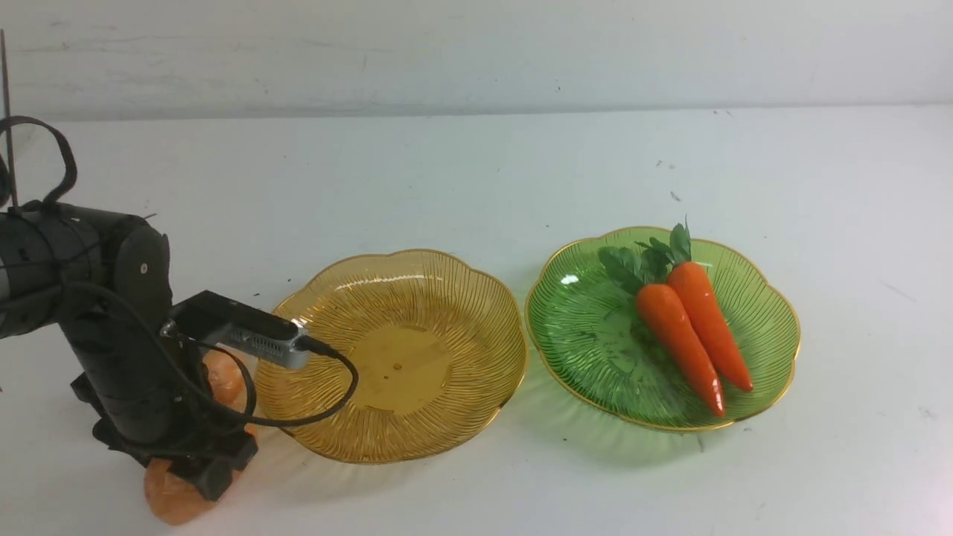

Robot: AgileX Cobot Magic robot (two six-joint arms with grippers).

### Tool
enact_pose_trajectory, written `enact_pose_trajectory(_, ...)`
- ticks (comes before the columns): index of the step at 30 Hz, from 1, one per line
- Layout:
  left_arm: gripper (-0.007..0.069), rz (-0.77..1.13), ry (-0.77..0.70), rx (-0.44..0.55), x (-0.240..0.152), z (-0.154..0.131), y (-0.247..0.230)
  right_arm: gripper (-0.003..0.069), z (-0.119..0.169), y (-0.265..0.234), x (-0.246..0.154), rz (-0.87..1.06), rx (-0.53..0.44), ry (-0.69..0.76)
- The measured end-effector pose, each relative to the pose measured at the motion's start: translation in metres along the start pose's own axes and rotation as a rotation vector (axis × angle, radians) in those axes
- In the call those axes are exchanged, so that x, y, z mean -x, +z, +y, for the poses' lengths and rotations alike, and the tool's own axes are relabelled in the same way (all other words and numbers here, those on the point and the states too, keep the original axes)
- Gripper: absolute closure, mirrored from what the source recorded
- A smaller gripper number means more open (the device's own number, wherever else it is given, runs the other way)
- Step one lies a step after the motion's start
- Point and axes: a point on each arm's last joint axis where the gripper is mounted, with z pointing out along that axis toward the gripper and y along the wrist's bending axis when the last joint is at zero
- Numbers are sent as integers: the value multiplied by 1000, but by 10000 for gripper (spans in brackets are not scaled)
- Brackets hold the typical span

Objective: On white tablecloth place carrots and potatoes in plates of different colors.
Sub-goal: 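Put the potatoes from the left side into the left plate with the left gripper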

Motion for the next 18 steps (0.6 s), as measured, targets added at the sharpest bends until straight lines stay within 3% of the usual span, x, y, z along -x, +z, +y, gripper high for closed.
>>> enact_pose_trajectory(4,236,-127,-50,-137,18,-13,-25,674,0,0,0,0,0,0)
enact_pose_trajectory(9,232,-170,-36,-275,45,-40,-17,674,0,0,0,0,1,1)
enact_pose_trajectory(18,181,-143,79,-290,86,-87,41,674,1,0,-1,14,6,4)
